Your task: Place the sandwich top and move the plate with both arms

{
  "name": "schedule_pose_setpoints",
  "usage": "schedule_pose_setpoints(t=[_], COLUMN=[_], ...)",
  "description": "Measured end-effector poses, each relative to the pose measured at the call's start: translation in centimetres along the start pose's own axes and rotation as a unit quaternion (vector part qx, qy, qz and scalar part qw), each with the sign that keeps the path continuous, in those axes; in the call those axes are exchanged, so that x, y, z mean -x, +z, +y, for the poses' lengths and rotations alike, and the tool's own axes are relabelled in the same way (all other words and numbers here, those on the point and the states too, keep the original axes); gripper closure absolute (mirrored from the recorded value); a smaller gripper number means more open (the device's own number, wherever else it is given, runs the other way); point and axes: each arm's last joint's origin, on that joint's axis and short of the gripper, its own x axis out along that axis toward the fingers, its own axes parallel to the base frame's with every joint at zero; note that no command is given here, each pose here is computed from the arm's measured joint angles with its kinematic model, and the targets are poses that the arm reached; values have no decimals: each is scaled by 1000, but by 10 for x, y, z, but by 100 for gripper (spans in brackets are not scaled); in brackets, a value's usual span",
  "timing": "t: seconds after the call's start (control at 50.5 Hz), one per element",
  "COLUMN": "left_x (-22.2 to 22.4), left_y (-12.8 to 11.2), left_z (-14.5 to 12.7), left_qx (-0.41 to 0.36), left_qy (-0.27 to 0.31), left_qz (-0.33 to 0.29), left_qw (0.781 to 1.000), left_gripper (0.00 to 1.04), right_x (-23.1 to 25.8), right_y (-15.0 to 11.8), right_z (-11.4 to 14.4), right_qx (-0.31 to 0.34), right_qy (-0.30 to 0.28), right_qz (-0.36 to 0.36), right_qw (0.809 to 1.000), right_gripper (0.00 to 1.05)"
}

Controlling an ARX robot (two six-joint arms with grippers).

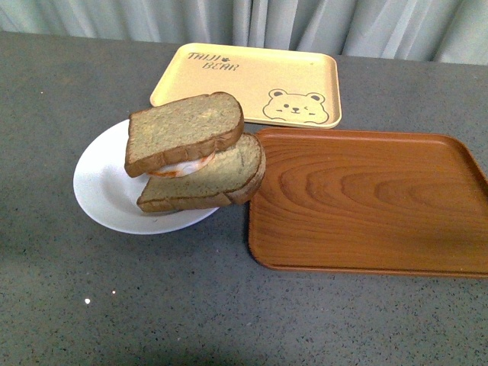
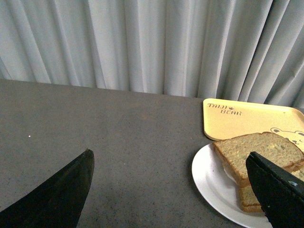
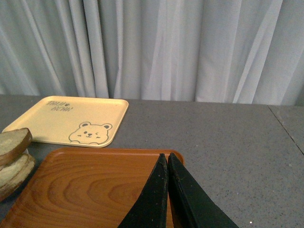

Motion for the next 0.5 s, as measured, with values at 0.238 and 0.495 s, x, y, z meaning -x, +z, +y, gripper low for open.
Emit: schedule_pose_setpoints(t=[0.238, 0.495], left_x=[0, 0], left_y=[0, 0], left_z=[0, 0], left_qx=[0, 0], left_qy=[0, 0], left_qz=[0, 0], left_qw=[1000, 1000], left_gripper=[9, 9], right_x=[12, 12], right_y=[-3, -3], right_z=[0, 0], right_qx=[0, 1], right_qy=[1, 1], right_qz=[4, 3], right_qw=[1000, 1000], right_gripper=[103, 98])
